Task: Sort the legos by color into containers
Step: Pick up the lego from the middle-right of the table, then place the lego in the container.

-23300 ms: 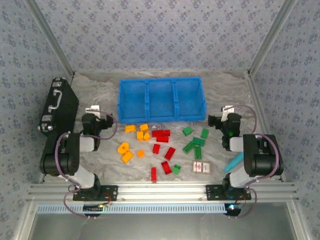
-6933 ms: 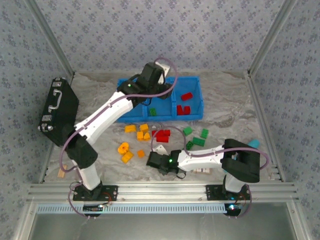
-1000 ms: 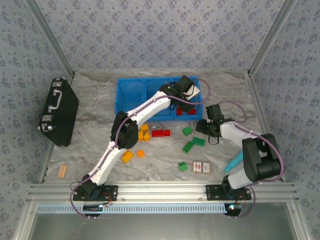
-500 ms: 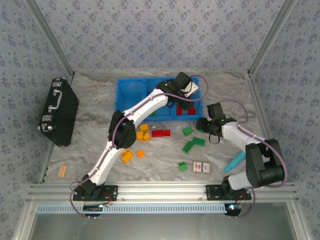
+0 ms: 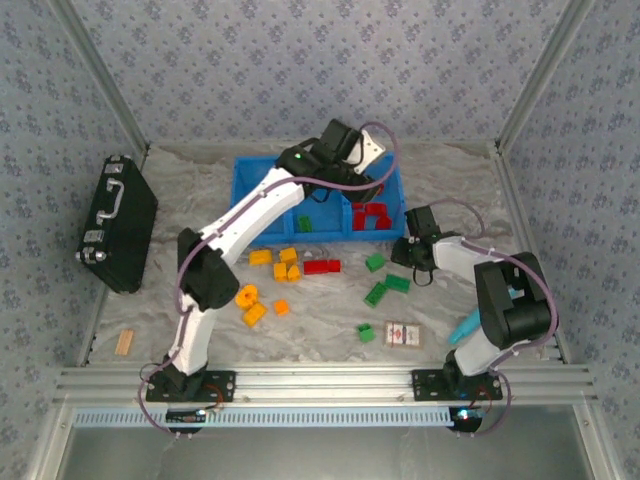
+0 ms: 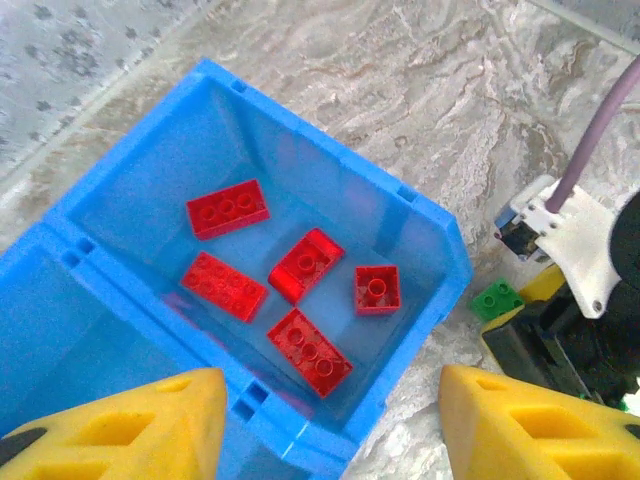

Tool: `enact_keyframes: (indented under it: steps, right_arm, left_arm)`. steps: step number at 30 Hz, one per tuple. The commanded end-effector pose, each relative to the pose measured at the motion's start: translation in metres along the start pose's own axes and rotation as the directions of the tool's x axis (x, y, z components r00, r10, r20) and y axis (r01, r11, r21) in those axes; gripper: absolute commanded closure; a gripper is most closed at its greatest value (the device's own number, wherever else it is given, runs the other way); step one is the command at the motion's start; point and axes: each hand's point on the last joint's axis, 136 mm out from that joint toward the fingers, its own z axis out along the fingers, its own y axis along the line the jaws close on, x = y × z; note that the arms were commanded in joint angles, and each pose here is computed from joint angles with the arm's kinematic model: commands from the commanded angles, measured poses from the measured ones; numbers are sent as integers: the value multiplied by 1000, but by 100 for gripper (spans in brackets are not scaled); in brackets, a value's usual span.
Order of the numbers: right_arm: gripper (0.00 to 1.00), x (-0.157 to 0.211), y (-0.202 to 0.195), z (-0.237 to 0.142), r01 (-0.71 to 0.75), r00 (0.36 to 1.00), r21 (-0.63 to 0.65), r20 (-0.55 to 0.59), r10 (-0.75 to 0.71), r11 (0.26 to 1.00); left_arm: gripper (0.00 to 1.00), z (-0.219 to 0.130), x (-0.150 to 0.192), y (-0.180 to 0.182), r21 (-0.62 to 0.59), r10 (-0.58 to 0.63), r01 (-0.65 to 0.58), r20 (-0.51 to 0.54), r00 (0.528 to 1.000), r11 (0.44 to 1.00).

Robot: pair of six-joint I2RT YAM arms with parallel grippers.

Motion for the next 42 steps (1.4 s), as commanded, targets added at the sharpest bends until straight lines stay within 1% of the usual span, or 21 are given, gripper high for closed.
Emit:
enact_keyframes:
  steps: [1,4,5,8,11,13,15,16,20,24,26,27,29,31,34,36,39,42]
  right_arm:
    - [60,1,10,10,21,1000,-17,-10,-21,1000]
    - [64,6,9,9,29,999,-11,-21,-29,1000]
    - [66,6,10,7,37,999,-10,-22,-37,999]
    - [69,7,13,-4,66,998,-4,-21,-66,998]
    - [70,8,19,-23,89,996,7,-12,-89,996]
    - [71,8,29,-40,117,993,3,7,-117,993]
    - [71,4,45,-63,161,986,-7,53,-160,987]
    - [71,1,55,-74,188,980,-16,74,-186,982]
    - [71,-18,99,-114,274,952,-50,157,-264,960]
    - [71,-46,148,-134,337,921,-93,237,-308,937]
    - [71,-60,172,-135,371,905,-103,265,-334,923]
    - [71,-65,182,-131,385,899,-103,269,-347,917]
    - [70,-77,204,-127,414,883,-114,291,-368,903]
    - [70,-85,220,-117,432,876,-126,292,-383,893]
    - [69,-93,242,-99,454,870,-141,281,-404,880]
    - [69,-96,251,-87,461,870,-148,271,-412,875]
    - [68,-101,263,-73,467,868,-156,265,-419,870]
    - [67,-104,269,-56,467,871,-151,247,-424,871]
  left_arm:
    - [42,-14,13,9,-30,-22,22,-20,1000,999]
    - [42,-25,34,13,-47,-62,60,-44,997,997]
    - [42,-26,52,13,-46,-80,77,-73,994,996]
    - [41,-40,91,20,-71,-153,145,-123,981,987]
    - [42,-57,134,30,-129,-236,217,-158,959,968]
    - [42,-71,162,36,-179,-269,239,-168,949,954]
    - [41,-87,187,41,-225,-297,256,-172,939,940]
    - [41,-94,190,45,-240,-310,272,-137,941,932]
    - [40,-119,222,50,-265,-374,339,-93,923,903]
    - [40,-129,259,45,-285,-400,350,-143,905,892]
    - [40,-135,285,36,-291,-437,374,-191,879,880]
    - [40,-139,294,35,-303,-457,390,-195,868,870]
    - [39,-150,312,32,-334,-503,428,-182,845,840]
    - [38,-160,322,29,-343,-542,471,-146,828,813]
    - [35,-171,323,26,-333,-554,502,-77,829,798]
    - [34,-173,323,27,-338,-576,529,-51,815,778]
    - [33,-162,332,18,-306,-629,584,-71,774,752]
    - [32,-153,346,12,-300,-696,648,-82,714,700]
